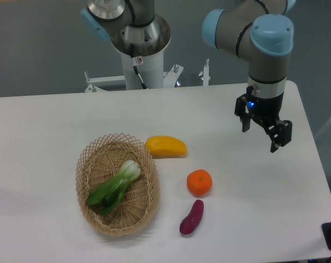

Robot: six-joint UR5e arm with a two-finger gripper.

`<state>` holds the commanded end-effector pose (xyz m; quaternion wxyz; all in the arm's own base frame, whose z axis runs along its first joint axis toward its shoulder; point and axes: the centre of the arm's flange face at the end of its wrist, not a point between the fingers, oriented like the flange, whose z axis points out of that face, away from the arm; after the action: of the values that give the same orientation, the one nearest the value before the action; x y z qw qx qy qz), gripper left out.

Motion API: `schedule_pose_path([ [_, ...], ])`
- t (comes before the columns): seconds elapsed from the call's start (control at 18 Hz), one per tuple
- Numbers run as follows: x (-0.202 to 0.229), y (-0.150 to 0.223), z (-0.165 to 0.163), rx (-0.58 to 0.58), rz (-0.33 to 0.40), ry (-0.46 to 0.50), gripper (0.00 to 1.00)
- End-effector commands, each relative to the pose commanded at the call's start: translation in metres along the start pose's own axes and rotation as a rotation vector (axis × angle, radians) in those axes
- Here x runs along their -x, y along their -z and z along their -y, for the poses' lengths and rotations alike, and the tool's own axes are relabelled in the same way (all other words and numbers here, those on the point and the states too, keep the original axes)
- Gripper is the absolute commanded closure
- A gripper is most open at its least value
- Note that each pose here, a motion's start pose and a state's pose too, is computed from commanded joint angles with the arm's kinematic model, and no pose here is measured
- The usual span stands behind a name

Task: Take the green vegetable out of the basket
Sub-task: 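Move the open gripper toward the wicker basket holding the bok choy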

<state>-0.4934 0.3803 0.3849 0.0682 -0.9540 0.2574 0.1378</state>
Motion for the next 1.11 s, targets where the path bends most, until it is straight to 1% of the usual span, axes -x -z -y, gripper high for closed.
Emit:
schedule_pose_path([
  [0.28, -0.002, 0.001, 0.007, -0.015, 0.0, -0.006, 0.0],
  [0.44, -0.011, -0.003, 0.01, -0.026, -0.01, -0.009, 0.0],
  [0.56, -0.014, -0.007, 0.017, -0.059, -0.015, -0.006, 0.0],
  [0.67, -0.025, -0.017, 0.022, -0.099, -0.028, 0.051, 0.0],
  [0.78, -0.033, -0.019, 0.048, -0.126, 0.014, 0.078, 0.0],
  [0.83, -0.039, -0.021, 0.064, -0.136, 0.014, 0.103, 0.0],
  [0.89, -0.045, -0.025, 0.079, -0.144, 0.001, 0.13, 0.0],
  [1.0, -0.057, -0.03, 0.117, -0.161, -0.027, 0.141, 0.0],
  [1.11, -0.07, -0.035, 0.149, -0.172, -0.057, 0.191, 0.0],
])
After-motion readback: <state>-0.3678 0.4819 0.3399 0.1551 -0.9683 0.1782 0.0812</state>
